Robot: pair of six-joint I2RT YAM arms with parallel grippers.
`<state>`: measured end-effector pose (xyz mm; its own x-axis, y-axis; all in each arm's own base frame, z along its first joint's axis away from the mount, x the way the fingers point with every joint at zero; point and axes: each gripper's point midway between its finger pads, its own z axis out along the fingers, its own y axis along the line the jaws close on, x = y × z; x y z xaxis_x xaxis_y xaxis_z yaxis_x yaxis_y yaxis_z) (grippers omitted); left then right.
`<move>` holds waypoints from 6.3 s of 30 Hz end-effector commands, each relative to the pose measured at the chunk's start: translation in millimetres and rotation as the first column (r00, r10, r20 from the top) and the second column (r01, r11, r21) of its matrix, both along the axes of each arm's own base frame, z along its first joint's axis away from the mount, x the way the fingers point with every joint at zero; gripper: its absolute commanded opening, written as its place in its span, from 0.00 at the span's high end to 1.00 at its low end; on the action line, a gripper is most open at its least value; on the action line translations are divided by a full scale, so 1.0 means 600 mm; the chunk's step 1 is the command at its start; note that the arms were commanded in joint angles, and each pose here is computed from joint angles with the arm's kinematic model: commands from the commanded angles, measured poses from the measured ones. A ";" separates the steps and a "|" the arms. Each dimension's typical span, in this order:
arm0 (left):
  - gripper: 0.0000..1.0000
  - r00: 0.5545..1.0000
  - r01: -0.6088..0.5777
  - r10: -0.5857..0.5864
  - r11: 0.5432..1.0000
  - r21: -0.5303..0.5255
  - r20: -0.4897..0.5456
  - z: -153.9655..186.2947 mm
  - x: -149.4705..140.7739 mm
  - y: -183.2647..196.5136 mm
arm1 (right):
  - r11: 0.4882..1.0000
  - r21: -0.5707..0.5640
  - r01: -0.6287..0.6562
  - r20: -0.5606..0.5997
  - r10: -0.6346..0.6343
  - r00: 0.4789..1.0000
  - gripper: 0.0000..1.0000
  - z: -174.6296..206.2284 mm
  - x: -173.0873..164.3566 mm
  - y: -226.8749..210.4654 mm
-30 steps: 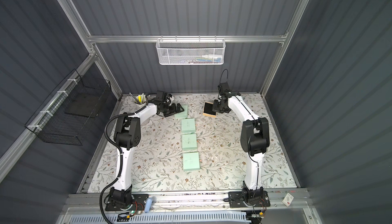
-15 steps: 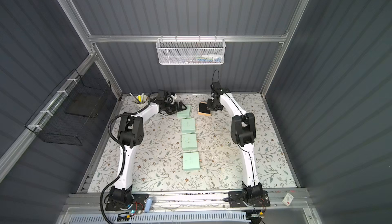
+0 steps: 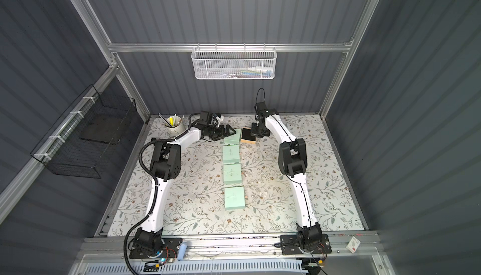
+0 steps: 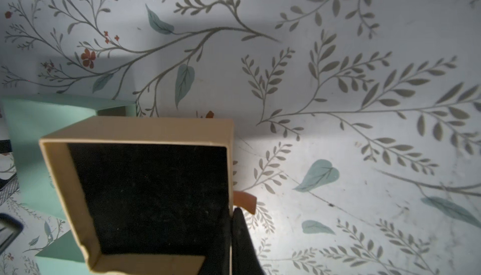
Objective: Take out the earrings from the drawer-style jewelry box
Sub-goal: Close the drawer of the jewelry box.
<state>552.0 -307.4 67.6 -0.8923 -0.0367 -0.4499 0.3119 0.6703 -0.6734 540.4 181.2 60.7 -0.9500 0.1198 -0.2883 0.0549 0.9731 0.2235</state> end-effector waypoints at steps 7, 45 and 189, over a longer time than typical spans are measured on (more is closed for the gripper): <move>0.01 1.000 0.026 -0.026 0.998 -0.061 -0.009 0.002 -0.008 -0.029 | 0.997 -0.052 0.065 -0.055 -0.067 0.996 1.00 -0.023 -0.012 -0.017; 0.00 0.995 0.094 -0.097 0.987 -0.129 -0.016 -0.002 -0.029 -0.070 | 0.969 -0.207 0.133 -0.093 -0.155 0.984 1.00 -0.057 -0.032 -0.066; 0.00 0.938 0.322 -0.346 0.864 -0.387 0.008 -0.004 -0.065 -0.188 | 0.839 0.529 0.128 0.105 -0.214 0.971 0.18 0.019 -0.012 0.034</move>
